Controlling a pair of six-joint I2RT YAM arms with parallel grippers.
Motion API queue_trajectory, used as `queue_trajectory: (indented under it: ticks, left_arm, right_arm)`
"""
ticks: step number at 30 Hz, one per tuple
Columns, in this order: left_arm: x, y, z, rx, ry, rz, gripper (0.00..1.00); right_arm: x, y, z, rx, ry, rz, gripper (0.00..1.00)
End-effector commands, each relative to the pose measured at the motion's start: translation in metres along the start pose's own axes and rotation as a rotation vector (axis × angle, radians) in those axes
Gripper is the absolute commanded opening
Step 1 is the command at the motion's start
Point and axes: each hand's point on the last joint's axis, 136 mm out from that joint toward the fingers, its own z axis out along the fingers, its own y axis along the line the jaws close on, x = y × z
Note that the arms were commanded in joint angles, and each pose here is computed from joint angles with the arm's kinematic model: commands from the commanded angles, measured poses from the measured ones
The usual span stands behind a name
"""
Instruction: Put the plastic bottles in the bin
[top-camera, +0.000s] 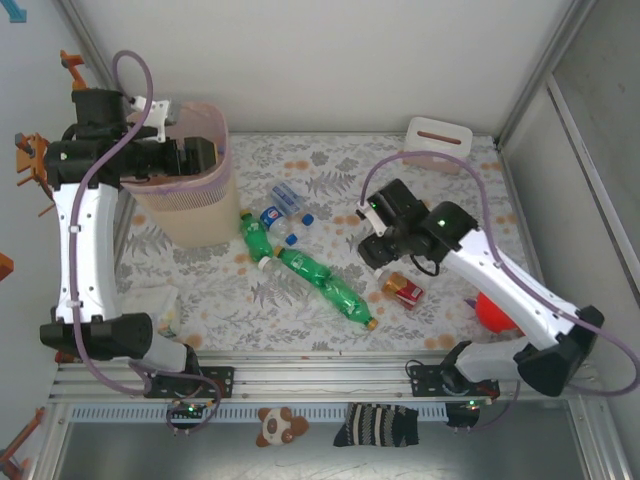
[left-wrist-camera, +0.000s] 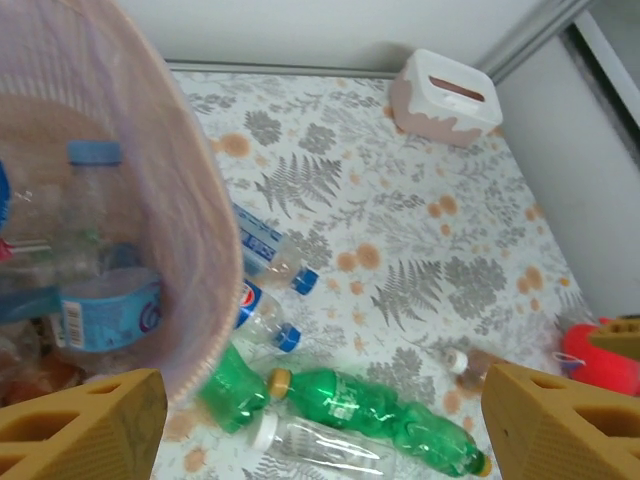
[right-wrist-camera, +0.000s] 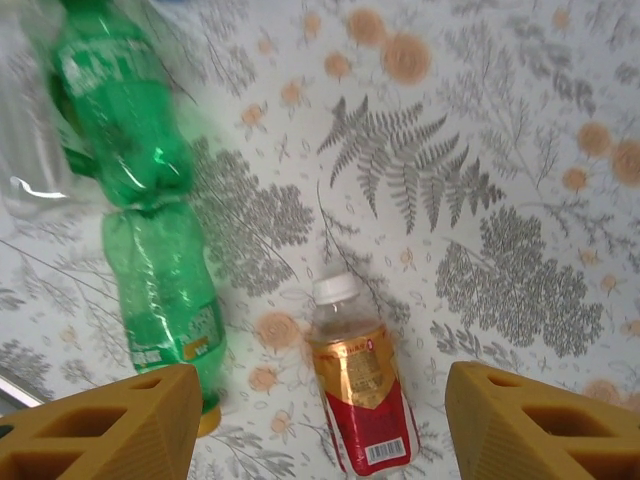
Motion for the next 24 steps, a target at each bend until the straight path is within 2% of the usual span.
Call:
queue_trajectory:
  ticks: [1,4,9,16,19,24]
  left_arm:
    - [0.002,-0.029,-0.010,0.140,-0.071,0.030,0.82]
    - [0.017,-0.039,-0.013,0.201,-0.101,0.013,0.82]
    - [0.036,-0.045,-0.014,0.252,-0.149,-0.023,0.82]
    - [0.061,-0.046,-0.016,0.257,-0.148,-0.046,0.82]
    - [0.066,-0.049,-0.018,0.262,-0.150,-0.054,0.82]
    - [0.073,-0.057,-0.025,0.273,-0.158,-0.050,0.82]
  right_arm:
    - [0.020,-0.011,0.021,0.076,0.166,-0.049,0.65]
    - [0.027,-0.017,0.040,0.123,0.272,-0.077,0.64]
    - [0.034,-0.012,0.069,0.113,0.381,-0.118,0.63]
    - [0.043,-0.006,0.108,0.075,0.506,-0.157,0.62]
    - [0.047,0.001,0.125,0.026,0.557,-0.178,0.61]
    - [0.050,-0.003,0.151,0.026,0.614,-0.192,0.59]
